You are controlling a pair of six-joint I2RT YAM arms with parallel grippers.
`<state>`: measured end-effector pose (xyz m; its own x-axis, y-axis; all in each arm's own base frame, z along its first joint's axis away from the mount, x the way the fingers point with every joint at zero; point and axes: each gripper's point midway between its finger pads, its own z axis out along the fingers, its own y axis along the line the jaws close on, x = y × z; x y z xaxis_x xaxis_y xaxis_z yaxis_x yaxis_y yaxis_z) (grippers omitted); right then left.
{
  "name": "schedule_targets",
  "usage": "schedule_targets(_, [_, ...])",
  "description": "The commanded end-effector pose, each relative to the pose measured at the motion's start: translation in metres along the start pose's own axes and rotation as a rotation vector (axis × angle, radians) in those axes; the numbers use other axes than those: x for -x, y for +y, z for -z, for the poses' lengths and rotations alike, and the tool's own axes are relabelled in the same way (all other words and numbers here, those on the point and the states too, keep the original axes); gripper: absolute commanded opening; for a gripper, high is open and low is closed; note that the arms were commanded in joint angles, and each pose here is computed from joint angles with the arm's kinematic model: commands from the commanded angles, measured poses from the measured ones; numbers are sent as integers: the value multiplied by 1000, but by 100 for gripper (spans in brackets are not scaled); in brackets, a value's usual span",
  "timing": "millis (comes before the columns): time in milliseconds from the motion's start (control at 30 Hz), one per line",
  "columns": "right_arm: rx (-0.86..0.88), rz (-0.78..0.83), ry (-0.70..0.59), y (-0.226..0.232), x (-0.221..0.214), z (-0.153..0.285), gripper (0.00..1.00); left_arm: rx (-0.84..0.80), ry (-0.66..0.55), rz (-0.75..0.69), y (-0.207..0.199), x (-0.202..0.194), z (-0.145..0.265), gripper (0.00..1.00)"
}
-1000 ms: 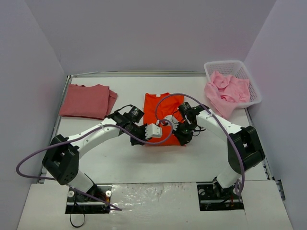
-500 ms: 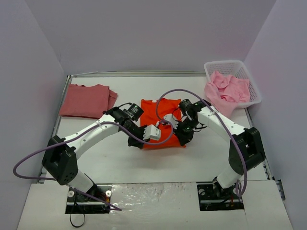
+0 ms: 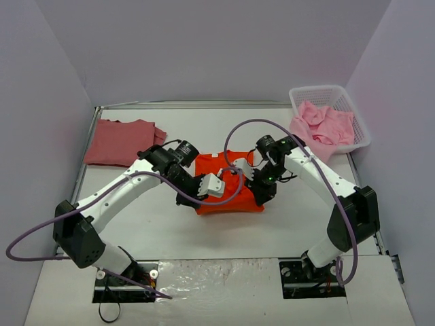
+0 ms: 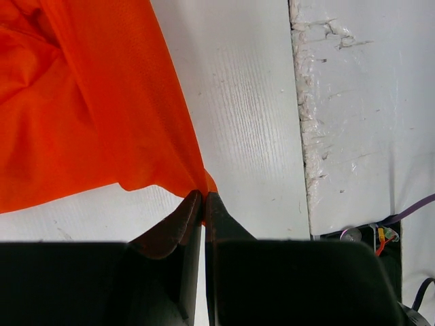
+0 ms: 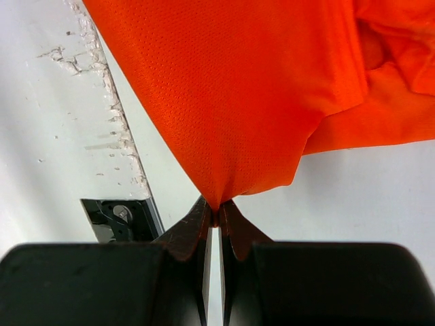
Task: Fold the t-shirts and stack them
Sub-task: Fold the long partially folded tshirt into a neat square
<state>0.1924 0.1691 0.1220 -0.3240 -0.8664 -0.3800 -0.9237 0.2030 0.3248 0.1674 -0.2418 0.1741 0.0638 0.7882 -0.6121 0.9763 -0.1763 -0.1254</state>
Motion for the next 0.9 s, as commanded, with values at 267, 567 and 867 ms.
schedule_targets(267, [-82,19,-31,-19,24,35,0,111,15,9,14,3,28,2])
schedule_targets(567, [-119,29,-41,-49,41,42,0,210,8,37,57,4,45,2])
schedule_targets(867, [-145,33,-48,-81,53,47,0,256,20,51,93,0,55,2])
